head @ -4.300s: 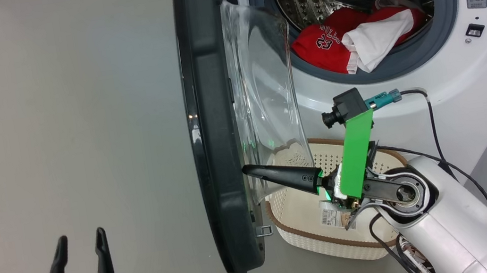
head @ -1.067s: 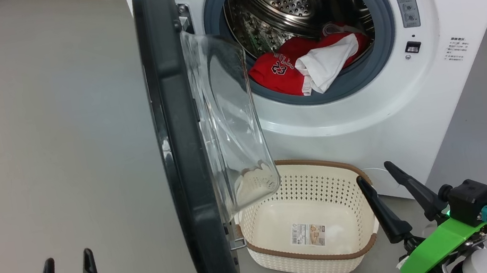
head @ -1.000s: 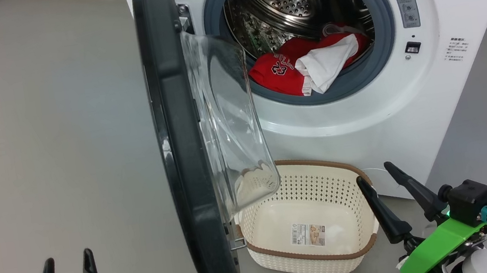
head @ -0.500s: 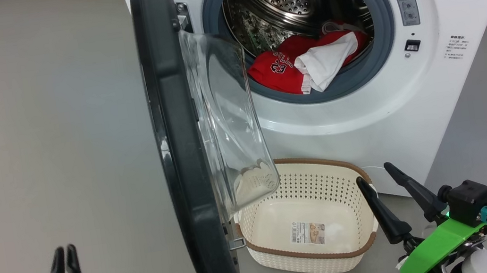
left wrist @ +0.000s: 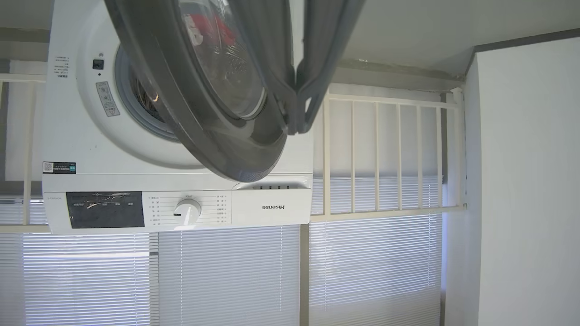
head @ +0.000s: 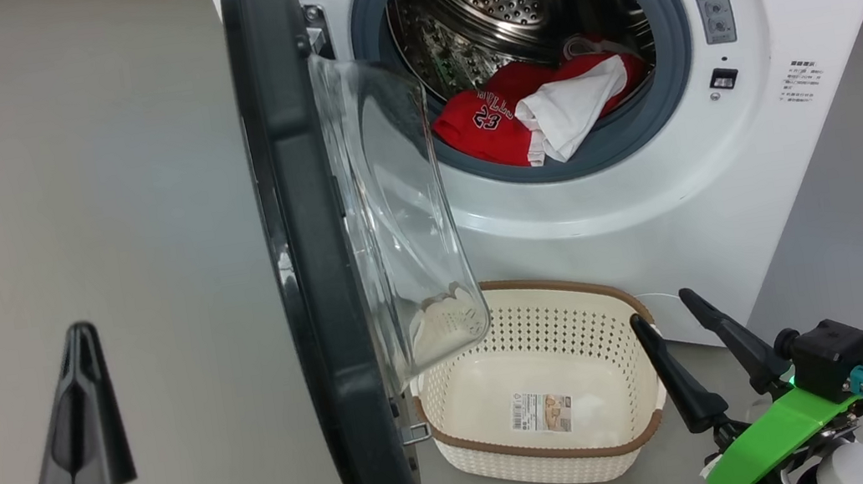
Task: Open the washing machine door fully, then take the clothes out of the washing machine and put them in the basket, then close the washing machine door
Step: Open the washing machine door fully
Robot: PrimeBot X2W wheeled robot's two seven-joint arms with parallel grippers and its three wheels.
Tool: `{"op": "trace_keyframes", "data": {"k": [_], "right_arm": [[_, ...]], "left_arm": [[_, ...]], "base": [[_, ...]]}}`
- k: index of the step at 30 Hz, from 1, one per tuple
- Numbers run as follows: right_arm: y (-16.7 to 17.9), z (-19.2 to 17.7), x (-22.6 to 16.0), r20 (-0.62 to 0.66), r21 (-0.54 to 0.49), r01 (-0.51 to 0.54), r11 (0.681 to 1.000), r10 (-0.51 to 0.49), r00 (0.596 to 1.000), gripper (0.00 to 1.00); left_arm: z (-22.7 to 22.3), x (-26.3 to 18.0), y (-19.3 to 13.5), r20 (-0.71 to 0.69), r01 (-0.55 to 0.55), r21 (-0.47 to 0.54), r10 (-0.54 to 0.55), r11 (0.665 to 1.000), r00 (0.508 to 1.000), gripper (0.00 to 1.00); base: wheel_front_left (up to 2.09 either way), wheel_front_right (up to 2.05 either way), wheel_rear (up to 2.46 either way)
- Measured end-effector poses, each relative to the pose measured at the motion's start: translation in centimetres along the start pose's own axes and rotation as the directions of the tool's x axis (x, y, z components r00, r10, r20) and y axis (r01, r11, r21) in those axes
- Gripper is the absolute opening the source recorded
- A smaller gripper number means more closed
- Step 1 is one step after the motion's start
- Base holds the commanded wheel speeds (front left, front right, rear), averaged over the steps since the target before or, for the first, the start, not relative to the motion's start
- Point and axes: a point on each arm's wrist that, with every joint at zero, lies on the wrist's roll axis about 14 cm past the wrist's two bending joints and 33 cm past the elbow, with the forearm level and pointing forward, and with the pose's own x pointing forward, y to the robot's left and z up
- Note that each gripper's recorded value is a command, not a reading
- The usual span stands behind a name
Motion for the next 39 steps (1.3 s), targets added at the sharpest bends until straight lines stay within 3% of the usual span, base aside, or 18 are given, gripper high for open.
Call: {"op": "trace_keyframes", "data": {"k": [11, 16, 23, 28, 39], "right_arm": [[-0.1, 0.2, -0.2, 0.003, -0.003, 0.005, 1.000, -0.005, 1.000, 1.00], [-0.2, 0.1, -0.4, 0.003, -0.002, 0.010, 1.000, -0.010, 1.000, 1.00], [-0.4, 0.0, -0.5, 0.001, 0.004, 0.018, 1.000, -0.018, 1.000, 1.00], [-0.7, -0.2, -0.6, -0.002, 0.012, 0.028, 1.000, -0.028, 1.000, 1.00], [-1.3, -0.4, -1.0, -0.005, 0.017, 0.049, 0.999, -0.049, 0.999, 1.00]], "left_arm": [[4.4, 1.4, -6.7, 0.120, 0.209, -0.072, -0.199, 0.975, 0.973, 0.00], [3.6, 0.7, -11.2, 0.083, 0.325, -0.157, -0.315, 0.933, 0.945, 0.00], [0.4, -0.8, -15.1, -0.030, 0.398, -0.251, -0.418, 0.882, 0.908, 0.00], [-3.6, -2.8, -16.4, -0.162, 0.381, -0.333, -0.450, 0.863, 0.878, 0.00], [-8.9, -4.3, -15.7, -0.319, 0.315, -0.363, -0.435, 0.877, 0.842, 0.00]], "base": [[0.00, 0.00, 0.00], [0.00, 0.00, 0.00], [0.00, 0.00, 0.00], [0.00, 0.00, 0.00], [0.00, 0.00, 0.00]]}}
